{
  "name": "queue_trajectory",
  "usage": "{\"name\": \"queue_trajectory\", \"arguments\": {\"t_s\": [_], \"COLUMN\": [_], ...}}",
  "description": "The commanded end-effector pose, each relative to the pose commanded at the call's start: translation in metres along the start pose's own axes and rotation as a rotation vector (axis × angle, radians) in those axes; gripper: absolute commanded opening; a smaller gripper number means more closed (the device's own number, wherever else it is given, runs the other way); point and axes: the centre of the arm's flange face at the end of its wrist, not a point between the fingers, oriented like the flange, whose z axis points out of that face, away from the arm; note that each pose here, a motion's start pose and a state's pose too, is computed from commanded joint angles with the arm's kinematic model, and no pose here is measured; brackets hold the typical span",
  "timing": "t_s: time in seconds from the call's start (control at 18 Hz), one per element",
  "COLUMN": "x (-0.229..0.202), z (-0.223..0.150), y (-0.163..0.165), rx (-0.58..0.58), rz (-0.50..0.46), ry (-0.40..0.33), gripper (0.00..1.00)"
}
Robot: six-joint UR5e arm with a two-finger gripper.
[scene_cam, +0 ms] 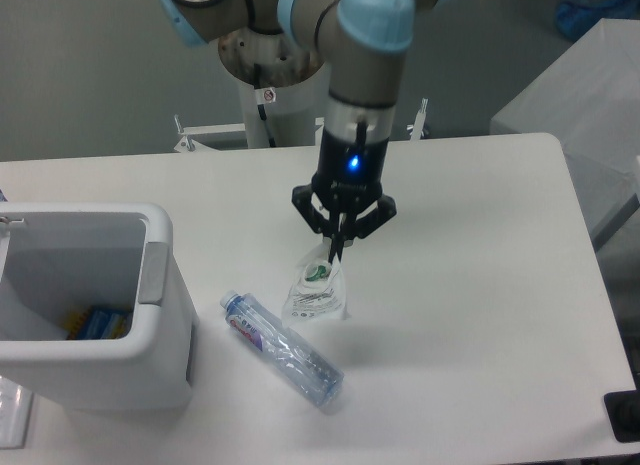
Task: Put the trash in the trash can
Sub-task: 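Lift the wrapper and carry it over the white trash bin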
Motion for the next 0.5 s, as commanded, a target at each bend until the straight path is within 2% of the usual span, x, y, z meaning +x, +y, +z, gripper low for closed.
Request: {"name": "queue_trajectory", "arguments": {"t_s": [0.28, 0.5], "x": [0.040, 0.104], "z": [-0.039, -0.035], "y": [-0.017, -0.015], "rx": [0.075, 0.064], "rz": [-0.065, -0.048], "ry": [0.009, 0.078], "gripper": [0.00, 0.00]}}
